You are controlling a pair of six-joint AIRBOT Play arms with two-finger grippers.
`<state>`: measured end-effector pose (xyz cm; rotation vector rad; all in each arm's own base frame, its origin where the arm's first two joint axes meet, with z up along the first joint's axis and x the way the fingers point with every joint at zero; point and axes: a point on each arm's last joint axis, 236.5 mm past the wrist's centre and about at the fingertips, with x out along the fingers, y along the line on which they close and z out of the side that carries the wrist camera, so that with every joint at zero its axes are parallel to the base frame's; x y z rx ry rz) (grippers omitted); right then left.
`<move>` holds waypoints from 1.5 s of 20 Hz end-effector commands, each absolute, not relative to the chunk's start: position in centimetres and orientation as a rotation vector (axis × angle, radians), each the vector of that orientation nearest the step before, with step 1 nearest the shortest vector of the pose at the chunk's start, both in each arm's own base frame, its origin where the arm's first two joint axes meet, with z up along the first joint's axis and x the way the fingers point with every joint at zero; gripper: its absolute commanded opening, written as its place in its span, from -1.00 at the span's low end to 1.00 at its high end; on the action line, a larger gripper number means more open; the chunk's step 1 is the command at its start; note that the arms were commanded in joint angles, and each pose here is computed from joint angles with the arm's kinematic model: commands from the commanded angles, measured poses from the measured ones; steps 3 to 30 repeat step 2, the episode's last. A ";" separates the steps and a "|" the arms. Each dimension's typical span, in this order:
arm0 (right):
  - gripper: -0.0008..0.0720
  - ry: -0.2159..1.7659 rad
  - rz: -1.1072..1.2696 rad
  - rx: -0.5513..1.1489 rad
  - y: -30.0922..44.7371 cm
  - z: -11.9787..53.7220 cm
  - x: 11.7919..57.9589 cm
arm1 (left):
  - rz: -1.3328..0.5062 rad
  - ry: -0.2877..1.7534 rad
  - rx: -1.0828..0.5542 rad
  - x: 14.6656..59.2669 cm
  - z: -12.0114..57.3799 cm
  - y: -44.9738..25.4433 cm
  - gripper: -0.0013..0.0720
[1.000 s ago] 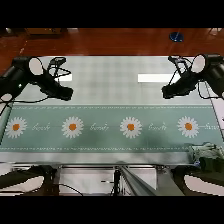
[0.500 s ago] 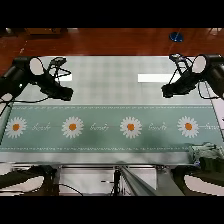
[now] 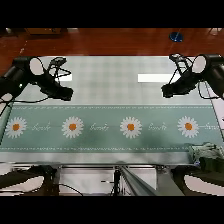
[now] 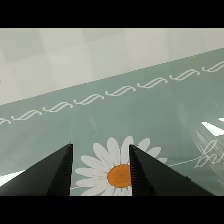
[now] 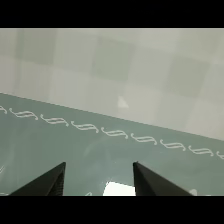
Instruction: Fold the shirts.
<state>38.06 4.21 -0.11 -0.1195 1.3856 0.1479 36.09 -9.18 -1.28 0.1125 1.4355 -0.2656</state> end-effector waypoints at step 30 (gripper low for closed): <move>0.34 1.385 0.148 -0.120 4.2 -0.1 38.1 | -0.266 1.435 0.113 36.1 -1.3 -9.2 0.26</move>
